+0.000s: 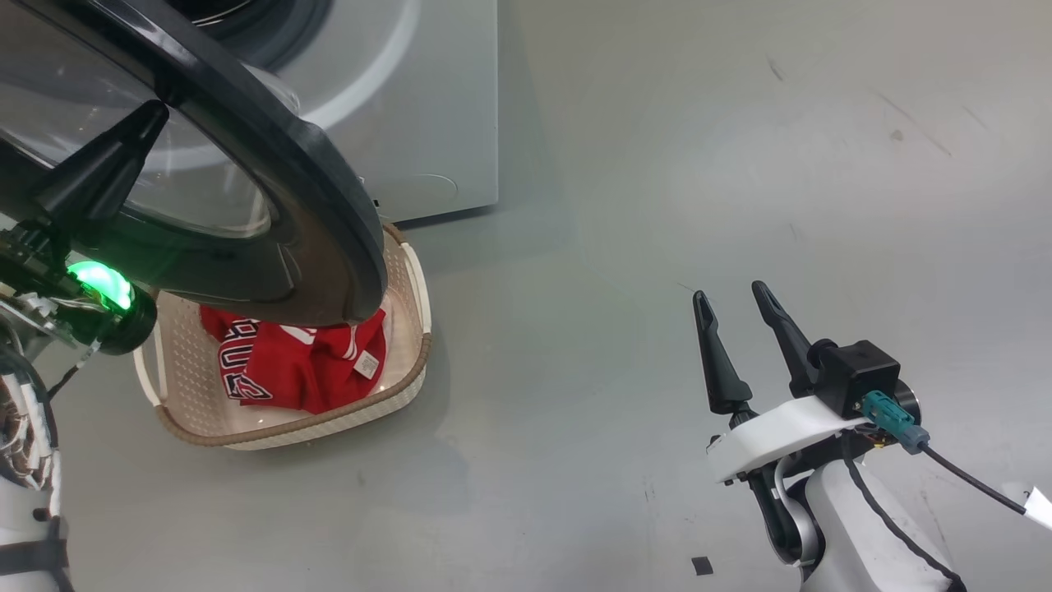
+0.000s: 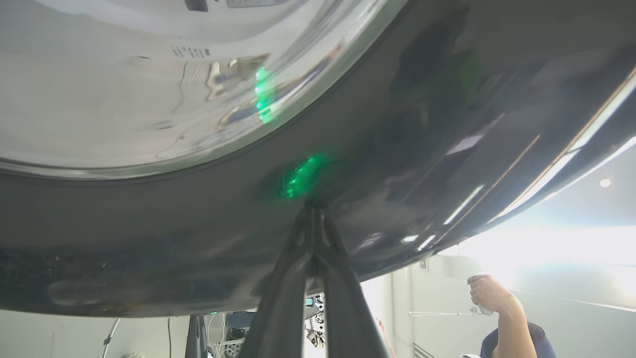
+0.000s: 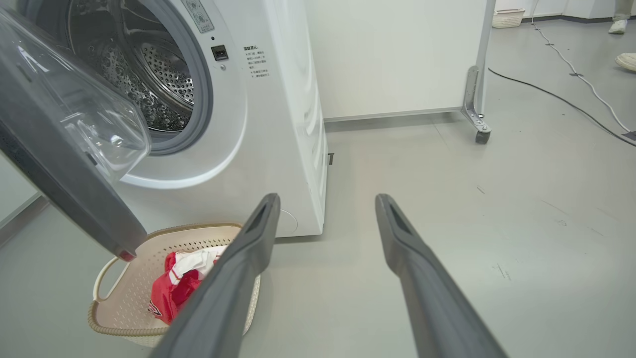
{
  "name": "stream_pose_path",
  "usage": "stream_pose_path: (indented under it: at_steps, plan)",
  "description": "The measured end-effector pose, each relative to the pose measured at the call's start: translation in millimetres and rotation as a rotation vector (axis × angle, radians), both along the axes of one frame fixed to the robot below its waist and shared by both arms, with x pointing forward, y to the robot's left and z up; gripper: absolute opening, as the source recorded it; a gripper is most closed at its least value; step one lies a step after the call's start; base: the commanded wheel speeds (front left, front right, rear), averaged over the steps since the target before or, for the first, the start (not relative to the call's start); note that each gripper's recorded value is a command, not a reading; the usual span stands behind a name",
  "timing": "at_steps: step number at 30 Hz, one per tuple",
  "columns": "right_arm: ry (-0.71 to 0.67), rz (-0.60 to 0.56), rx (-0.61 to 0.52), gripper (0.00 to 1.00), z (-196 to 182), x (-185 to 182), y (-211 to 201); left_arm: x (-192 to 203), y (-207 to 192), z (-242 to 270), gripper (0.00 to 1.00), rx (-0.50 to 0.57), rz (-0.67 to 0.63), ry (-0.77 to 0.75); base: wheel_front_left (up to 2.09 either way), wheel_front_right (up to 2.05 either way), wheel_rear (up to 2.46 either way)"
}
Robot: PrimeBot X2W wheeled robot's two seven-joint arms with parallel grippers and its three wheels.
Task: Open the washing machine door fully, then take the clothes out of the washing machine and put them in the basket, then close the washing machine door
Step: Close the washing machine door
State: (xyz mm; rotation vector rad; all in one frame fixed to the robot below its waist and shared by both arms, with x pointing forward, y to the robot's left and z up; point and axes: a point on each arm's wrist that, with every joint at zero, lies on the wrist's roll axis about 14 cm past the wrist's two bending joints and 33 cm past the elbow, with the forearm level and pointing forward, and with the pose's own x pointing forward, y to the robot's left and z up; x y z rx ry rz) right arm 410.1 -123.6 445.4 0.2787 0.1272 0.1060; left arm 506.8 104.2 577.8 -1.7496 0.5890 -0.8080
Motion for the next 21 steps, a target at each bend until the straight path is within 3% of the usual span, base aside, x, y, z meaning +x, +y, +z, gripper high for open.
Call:
stream_pose_path:
  at_steps: [13,21]
  plan:
    - [0.033,-0.13,-0.021,1.0,-10,-2,-40,31,-40,-18,0.0,-0.017,-0.025,0.019,0.0,0.0,0.0]
    - [0.017,-0.107,-0.014,1.0,-6,4,-32,26,-34,-15,0.0,-0.045,0.03,0.003,0.0,0.0,0.0]
